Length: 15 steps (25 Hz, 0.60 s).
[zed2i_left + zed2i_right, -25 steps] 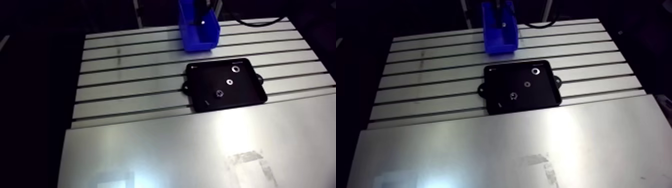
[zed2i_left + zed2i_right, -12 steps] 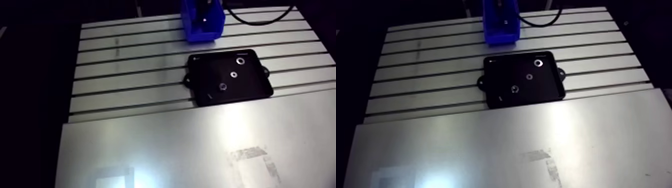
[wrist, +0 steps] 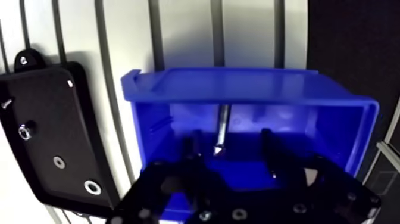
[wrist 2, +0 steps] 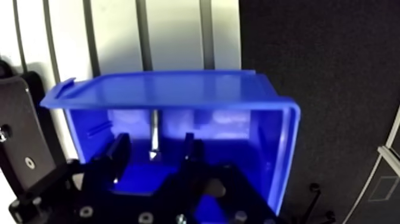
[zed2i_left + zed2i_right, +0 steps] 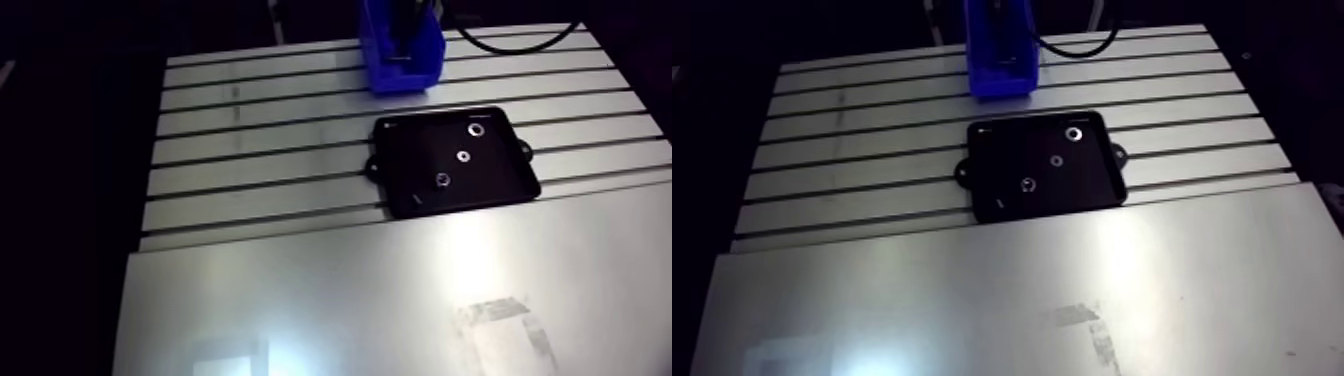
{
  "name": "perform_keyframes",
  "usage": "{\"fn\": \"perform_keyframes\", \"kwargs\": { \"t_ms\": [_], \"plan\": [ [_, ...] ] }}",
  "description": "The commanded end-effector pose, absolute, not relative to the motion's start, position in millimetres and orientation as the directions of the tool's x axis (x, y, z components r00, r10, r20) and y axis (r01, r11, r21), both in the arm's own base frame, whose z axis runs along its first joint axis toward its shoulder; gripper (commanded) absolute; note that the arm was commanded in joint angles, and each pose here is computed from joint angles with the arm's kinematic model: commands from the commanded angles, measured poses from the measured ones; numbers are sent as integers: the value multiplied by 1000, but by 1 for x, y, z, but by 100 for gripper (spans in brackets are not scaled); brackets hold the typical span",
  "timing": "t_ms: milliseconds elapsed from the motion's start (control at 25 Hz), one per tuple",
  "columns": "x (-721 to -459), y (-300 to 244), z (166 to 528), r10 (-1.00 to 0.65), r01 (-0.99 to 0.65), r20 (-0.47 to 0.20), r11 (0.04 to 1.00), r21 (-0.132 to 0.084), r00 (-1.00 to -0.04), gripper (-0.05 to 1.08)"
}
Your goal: Pick up the M10 bolt from the tray and put it into the blue bin.
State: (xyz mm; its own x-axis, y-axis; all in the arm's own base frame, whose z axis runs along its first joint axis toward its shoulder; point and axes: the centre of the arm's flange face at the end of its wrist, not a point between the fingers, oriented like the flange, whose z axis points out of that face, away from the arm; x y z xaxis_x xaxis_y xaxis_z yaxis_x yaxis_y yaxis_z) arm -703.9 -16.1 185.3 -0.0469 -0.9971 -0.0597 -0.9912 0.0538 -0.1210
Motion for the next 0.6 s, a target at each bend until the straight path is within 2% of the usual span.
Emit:
{"fn": "perform_keyframes", "kwargs": {
  "t_ms": [40,80,280,360,440,560,600],
  "plan": [
    [-695,-19,233,-997,-992,-58,52,-113,-45,1],
    [-695,-19,238,-997,-993,-60,50,-106,-44,1],
    [-686,-14,291,-996,-998,-68,62,-34,-59,1],
    [-678,-15,311,-995,-997,-69,77,-32,-75,1],
    [-664,-17,337,-986,-988,-74,153,-29,-151,1],
    [-642,-25,378,-949,-951,-74,308,8,-308,1],
    [-631,-30,394,-921,-924,-72,381,26,-382,1]
  ]
}}
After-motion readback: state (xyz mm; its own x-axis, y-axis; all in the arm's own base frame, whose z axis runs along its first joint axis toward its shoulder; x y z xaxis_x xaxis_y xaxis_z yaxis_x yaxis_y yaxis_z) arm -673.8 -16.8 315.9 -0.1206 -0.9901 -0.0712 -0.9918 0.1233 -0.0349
